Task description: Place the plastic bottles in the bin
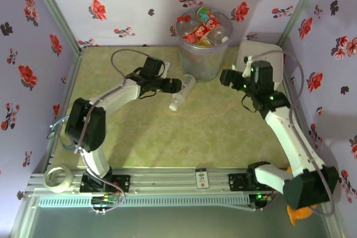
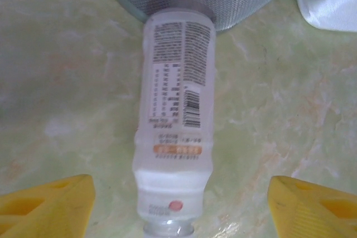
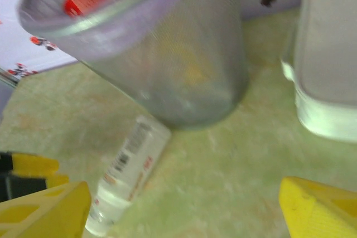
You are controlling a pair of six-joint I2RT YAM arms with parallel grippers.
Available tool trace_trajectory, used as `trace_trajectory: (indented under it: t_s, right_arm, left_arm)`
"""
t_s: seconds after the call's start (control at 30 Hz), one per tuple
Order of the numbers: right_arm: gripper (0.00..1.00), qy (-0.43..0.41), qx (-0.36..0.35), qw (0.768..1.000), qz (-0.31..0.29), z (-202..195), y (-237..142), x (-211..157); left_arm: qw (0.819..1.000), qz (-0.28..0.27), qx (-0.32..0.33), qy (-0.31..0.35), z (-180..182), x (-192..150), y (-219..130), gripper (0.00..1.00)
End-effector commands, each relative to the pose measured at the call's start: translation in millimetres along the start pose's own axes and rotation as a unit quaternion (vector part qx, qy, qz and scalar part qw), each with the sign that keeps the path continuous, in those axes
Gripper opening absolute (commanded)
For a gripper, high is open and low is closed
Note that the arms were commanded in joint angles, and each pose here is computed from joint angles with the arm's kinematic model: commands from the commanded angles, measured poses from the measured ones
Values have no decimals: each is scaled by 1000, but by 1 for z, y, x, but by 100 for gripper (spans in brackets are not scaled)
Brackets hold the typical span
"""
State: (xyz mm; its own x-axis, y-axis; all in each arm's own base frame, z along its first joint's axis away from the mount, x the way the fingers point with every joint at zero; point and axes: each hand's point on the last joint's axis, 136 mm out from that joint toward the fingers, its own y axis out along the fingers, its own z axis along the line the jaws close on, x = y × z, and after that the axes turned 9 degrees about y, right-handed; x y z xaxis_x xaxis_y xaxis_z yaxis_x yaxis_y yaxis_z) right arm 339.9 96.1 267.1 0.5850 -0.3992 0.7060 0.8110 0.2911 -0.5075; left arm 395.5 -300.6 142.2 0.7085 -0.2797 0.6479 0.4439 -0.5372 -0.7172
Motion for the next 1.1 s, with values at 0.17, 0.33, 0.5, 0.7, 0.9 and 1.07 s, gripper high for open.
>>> trace_trajectory:
  t_s: [0.17, 0.33, 0.5, 0.7, 0.9, 1.07]
  right_arm:
    - [88, 48, -58, 997, -12, -44, -35, -34]
    - [88, 48, -55, 997, -8, -44, -36, -38]
    - [88, 42, -57, 997, -6, -45, -34, -38]
    - [89, 38, -70, 997, -9, -50, -34, -39]
    - [89, 39, -68, 997, -8, -50, -33, -39]
    - [89, 41, -67, 997, -6, -49, -32, -39]
  left_arm:
    - [998, 27, 36, 53, -3, 4, 49, 90]
    - [996, 39, 57, 54, 2, 5, 74, 89]
    - [993, 62, 75, 64, 4, -3, 84, 84]
    - [992, 82, 77, 61, 4, -22, 82, 86]
    - [990, 102, 75, 55, 5, -39, 86, 81]
    - [990, 110, 76, 51, 7, -47, 90, 67]
